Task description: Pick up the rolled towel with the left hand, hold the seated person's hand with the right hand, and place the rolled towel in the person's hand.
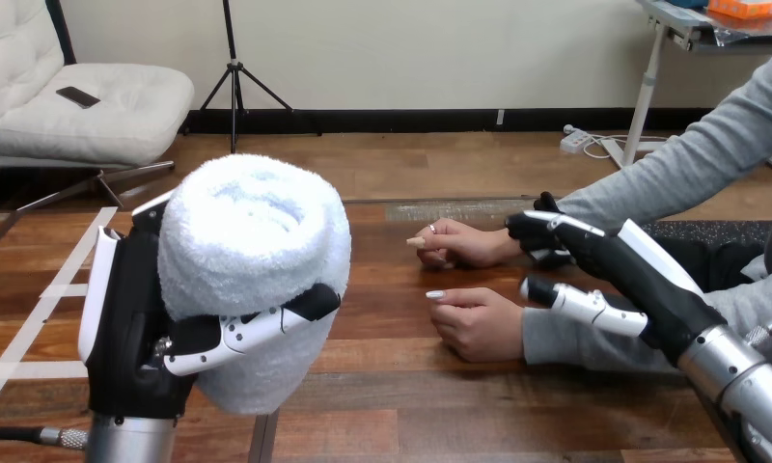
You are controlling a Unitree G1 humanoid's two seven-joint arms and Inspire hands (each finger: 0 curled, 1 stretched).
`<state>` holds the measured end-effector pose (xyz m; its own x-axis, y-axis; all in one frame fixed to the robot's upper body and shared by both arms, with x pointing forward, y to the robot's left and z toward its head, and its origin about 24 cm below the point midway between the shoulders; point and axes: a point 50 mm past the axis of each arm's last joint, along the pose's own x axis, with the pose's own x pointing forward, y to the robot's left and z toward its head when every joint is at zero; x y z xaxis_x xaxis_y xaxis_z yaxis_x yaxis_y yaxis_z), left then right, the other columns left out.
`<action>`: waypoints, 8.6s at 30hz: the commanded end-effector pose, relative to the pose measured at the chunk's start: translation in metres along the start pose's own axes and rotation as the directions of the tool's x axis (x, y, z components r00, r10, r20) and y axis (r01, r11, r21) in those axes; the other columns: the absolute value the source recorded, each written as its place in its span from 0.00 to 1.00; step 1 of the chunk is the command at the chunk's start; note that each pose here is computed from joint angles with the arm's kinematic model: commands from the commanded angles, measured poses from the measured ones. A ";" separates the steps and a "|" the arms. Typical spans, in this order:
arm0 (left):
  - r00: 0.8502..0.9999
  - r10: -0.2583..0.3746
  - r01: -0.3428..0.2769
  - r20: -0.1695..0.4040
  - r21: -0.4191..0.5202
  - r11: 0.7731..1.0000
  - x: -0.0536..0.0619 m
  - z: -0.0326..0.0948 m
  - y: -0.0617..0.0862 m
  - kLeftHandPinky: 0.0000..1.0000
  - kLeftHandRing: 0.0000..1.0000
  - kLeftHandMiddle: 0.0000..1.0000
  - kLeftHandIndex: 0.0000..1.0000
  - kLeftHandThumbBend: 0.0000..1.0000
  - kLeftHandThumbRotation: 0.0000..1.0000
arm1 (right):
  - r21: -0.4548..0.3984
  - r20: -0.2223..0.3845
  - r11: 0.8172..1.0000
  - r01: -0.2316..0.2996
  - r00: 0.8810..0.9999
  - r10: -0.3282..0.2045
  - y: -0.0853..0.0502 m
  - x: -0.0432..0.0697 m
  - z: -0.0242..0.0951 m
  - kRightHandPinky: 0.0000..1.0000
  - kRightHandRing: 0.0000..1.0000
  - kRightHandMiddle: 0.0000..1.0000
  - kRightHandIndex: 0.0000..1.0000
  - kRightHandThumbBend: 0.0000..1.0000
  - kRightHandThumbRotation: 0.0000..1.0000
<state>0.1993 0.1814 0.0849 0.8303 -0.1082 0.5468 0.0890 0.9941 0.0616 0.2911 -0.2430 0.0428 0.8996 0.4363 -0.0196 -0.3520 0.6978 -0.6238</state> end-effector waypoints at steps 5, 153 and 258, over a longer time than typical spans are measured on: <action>0.996 0.004 -0.004 0.092 0.002 1.000 0.018 0.008 0.002 0.19 0.25 0.31 0.37 0.60 0.00 | -0.121 -0.004 0.993 0.007 1.000 -0.008 -0.027 0.024 0.012 0.78 0.84 0.86 0.87 0.83 0.66; 0.996 0.001 -0.004 0.090 0.028 1.000 0.016 0.010 0.009 0.21 0.26 0.32 0.37 0.58 0.00 | -0.438 -0.415 0.810 -0.390 0.887 0.203 0.015 0.055 -0.019 0.36 0.42 0.49 0.51 0.59 0.32; 0.998 0.016 -0.019 0.063 0.038 0.999 0.016 0.006 0.009 0.21 0.27 0.33 0.37 0.60 0.00 | -0.321 -0.132 0.939 -0.123 0.988 0.084 -0.019 0.056 0.011 0.22 0.26 0.33 0.36 0.44 0.30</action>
<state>0.2013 0.1896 0.0838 0.8407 -0.1001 0.5321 0.0678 0.9945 0.0799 0.3361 -0.2323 0.0383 0.8799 0.3727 -0.2946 -0.4332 0.3745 -0.8198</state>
